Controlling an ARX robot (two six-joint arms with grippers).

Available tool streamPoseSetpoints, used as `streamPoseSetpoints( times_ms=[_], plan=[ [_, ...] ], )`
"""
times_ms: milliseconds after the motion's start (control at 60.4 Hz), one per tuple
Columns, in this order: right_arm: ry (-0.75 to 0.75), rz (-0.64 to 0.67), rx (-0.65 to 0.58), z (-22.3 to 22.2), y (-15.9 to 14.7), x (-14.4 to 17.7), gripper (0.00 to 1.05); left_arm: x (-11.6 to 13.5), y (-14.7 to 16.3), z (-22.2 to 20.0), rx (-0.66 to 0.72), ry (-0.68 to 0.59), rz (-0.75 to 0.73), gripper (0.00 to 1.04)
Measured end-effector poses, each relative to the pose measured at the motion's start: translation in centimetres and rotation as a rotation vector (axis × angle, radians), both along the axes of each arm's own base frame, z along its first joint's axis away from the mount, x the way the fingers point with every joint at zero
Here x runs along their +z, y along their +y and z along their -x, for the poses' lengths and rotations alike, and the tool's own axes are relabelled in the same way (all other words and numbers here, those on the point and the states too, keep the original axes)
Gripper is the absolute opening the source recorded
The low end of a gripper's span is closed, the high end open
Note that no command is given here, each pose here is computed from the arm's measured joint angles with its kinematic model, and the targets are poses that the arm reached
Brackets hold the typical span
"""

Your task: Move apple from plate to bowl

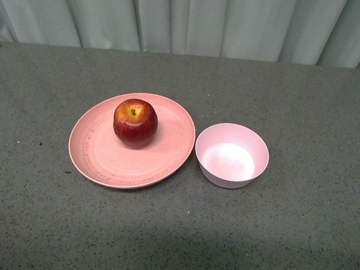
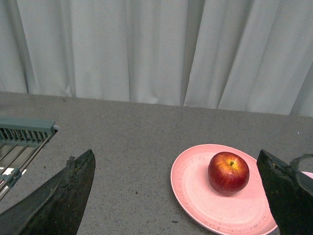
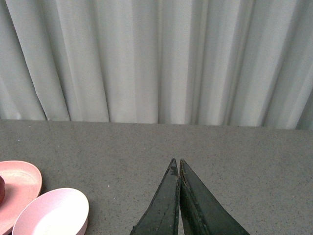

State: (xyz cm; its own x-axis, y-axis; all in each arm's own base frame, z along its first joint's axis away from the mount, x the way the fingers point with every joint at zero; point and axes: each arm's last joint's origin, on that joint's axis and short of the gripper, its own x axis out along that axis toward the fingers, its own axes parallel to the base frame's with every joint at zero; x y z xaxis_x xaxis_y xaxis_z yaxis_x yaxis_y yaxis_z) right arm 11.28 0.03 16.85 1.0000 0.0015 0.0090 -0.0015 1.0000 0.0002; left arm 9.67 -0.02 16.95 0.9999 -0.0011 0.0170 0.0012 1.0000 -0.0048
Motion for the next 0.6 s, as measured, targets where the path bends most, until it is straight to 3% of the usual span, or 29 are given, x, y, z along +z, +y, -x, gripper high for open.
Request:
streamPoseSetpoints(
  times_ms=[513, 596],
  plan=[
    [0.006, 0.000, 0.002, 1.5, 0.0, -0.3, 0.01, 0.0, 0.0, 0.0, 0.000, 0.000, 0.000, 0.98],
    [0.006, 0.001, 0.002, 1.5, 0.0, -0.3, 0.12, 0.0, 0.0, 0.0, 0.000, 0.000, 0.000, 0.98]
  ],
)
